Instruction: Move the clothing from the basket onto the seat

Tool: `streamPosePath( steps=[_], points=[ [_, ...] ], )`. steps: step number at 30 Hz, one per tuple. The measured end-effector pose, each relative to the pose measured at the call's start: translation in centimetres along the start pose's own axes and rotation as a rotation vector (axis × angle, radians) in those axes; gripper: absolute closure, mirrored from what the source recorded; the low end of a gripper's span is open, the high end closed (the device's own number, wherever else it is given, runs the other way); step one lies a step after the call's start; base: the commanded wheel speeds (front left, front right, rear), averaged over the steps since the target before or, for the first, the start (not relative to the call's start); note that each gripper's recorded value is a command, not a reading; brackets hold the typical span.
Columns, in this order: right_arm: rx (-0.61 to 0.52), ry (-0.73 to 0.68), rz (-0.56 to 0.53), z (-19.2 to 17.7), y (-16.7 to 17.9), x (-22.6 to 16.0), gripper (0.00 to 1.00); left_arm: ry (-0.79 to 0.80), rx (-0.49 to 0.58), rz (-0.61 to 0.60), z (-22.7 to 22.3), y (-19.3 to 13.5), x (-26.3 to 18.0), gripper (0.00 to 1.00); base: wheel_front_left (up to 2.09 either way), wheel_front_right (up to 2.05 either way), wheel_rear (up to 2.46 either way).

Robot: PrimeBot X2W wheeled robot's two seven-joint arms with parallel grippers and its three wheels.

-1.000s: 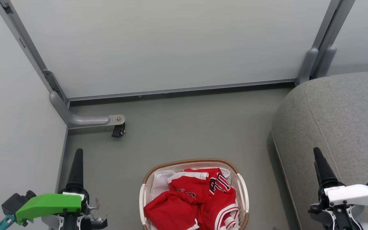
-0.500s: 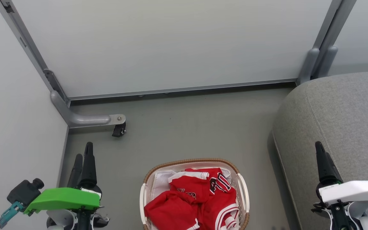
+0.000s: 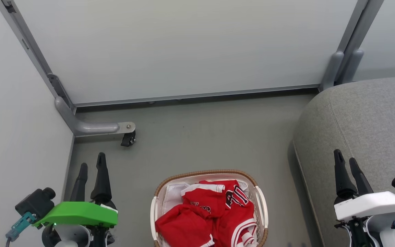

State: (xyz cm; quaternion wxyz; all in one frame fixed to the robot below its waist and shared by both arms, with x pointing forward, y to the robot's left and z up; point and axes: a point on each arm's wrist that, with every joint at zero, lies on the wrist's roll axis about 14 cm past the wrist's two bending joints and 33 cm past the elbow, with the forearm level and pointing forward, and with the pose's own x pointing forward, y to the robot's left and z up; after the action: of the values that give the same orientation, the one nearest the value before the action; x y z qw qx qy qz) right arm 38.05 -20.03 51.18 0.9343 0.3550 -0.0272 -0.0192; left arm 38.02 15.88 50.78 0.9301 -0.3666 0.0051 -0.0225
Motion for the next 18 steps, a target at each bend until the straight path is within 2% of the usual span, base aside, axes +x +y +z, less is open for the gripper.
streamPosePath(
  steps=[18],
  points=[
    [-0.250,0.002,0.030,-0.4,0.3,-0.1,0.00,0.031,0.195,0.011,-1.5,1.1,-0.5,0.00,0.00,0.00,0.00]
  ],
)
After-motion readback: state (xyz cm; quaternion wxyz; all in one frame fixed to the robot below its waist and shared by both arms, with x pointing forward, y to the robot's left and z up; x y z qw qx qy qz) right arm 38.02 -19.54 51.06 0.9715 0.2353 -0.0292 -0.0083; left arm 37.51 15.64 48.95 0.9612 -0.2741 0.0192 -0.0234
